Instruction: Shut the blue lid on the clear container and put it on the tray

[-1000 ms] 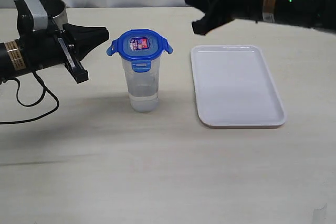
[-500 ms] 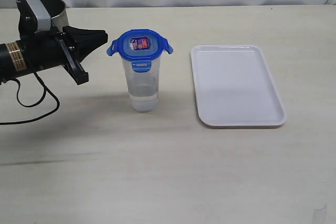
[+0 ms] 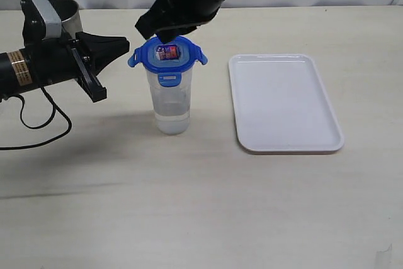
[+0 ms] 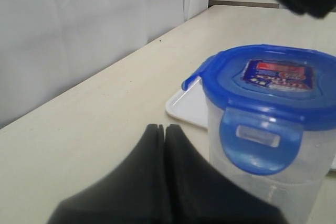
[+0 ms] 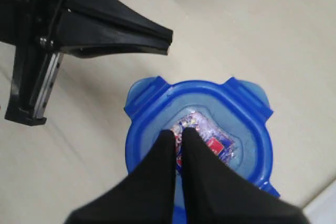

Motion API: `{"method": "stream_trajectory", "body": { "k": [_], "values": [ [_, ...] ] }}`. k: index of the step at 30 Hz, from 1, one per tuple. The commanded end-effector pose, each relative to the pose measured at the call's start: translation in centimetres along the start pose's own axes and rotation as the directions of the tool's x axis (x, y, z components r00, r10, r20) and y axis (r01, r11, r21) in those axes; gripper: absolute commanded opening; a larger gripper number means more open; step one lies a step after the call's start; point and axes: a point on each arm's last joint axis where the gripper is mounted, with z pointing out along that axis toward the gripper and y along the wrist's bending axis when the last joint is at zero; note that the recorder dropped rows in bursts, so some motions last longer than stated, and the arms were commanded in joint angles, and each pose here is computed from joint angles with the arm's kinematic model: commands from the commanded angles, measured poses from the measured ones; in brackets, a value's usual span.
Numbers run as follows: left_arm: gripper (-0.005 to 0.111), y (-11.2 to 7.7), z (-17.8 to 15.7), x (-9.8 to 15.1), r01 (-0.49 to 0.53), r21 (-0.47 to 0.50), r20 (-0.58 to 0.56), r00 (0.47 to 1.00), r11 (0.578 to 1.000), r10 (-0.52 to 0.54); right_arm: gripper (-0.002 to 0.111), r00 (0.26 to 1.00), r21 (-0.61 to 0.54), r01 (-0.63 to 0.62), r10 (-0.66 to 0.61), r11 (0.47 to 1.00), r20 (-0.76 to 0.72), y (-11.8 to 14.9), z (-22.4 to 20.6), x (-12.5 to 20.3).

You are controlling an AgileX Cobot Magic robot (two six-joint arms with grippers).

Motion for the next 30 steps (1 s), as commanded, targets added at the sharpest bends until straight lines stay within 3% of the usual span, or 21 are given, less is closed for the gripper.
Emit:
{"method": "stream_trajectory", "body": {
  "k": [1, 13, 17, 19, 23, 30],
  "values": [
    [0.000, 0.0, 0.2, -0.1, 0.006, 0.002, 0.016, 1.000, 1.000, -0.006, 0.004, 0.999, -0.009, 0.000, 0.000, 1.000, -0.044, -0.1, 1.5, 0.4],
    [0.000, 0.0, 0.2, -0.1, 0.004, 0.005, 0.016, 1.000, 1.000, -0.004, 0.004, 0.994, 0.013, 0.019, -0.018, 1.000, -0.112, -0.8, 3.4, 1.1],
    [0.000, 0.9, -0.5, 0.8, 0.053, -0.051, -0.063, 0.996, 0.997, -0.056, 0.004, 0.993, 0.010, 0.021, -0.019, 1.000, -0.119, -0.8, 3.4, 1.2],
    [0.000, 0.7, -1.5, 1.4, 0.057, -0.021, -0.079, 0.995, 0.998, -0.058, 0.004, 0.993, 0.010, 0.021, -0.019, 1.000, -0.119, -0.8, 3.4, 1.2],
    [0.000, -0.2, -2.9, 1.6, 0.044, 0.005, -0.005, 0.999, 0.999, -0.044, 0.004, 0.993, 0.009, 0.017, -0.016, 1.000, -0.118, -0.8, 3.4, 1.1],
    [0.000, -1.2, -2.6, 4.8, 0.078, 0.070, -0.071, 0.995, 0.994, -0.073, 0.004, 0.993, 0.008, 0.017, -0.016, 1.000, -0.120, -0.8, 3.4, 1.2]
  ]
}}
